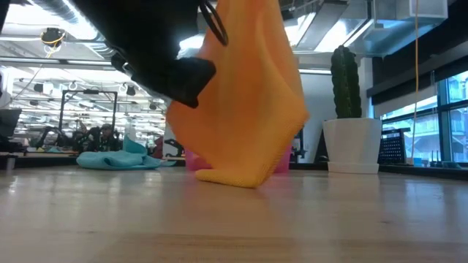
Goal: Roll microfiber towels into tight, uniform cylinder then place into a basket
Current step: Roll the orange towel
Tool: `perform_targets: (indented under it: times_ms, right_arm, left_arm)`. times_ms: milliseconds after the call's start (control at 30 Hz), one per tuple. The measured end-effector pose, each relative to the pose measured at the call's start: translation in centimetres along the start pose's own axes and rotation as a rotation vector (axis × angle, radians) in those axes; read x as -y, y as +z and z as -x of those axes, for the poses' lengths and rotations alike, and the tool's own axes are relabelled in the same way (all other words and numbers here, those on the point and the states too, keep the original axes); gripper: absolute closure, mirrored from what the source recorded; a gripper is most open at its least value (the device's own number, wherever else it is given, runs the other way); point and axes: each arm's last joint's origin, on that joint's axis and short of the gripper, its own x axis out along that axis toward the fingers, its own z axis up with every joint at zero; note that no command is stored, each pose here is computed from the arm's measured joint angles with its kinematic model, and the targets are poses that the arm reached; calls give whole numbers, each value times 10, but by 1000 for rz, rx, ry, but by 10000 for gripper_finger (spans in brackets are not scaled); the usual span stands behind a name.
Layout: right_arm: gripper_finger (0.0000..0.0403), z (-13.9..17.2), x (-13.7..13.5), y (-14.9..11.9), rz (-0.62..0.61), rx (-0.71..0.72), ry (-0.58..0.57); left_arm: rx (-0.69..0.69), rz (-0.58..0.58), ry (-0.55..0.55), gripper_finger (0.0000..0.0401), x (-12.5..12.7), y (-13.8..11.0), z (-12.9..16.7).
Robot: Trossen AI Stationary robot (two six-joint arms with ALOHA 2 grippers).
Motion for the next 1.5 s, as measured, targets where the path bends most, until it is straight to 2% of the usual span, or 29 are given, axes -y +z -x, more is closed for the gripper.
perform_targets:
  times_ms: [233, 467, 667, 867, 1000, 1233, 1500]
  right_arm:
    - [400, 0, 0, -1, -4, -9, 4]
    - [400, 0, -1, -3, 0, -26, 10]
    - [400, 0, -1, -2, -7, -18, 7]
    - [400, 0, -1, -2, -9, -18, 8]
    - [400, 0, -1, -2, -8, -18, 8]
    - [400, 0, -1, -2, -7, -19, 8]
    - [400, 0, -1, -2, -6, -19, 9]
  left_arm:
    - [-61, -44, 51, 186, -11, -3, -3]
    - [-59, -65, 99, 186, -26, -11, 16]
    - [-83, -43, 57, 185, -21, -15, 22]
    - [-153, -53, 48, 181, -18, -17, 11]
    - [-202, -55, 20, 182, -15, -29, 0]
    - [-164, -50, -32, 185, -12, -52, -8]
    - [-112, -50, -57, 214, -10, -60, -9]
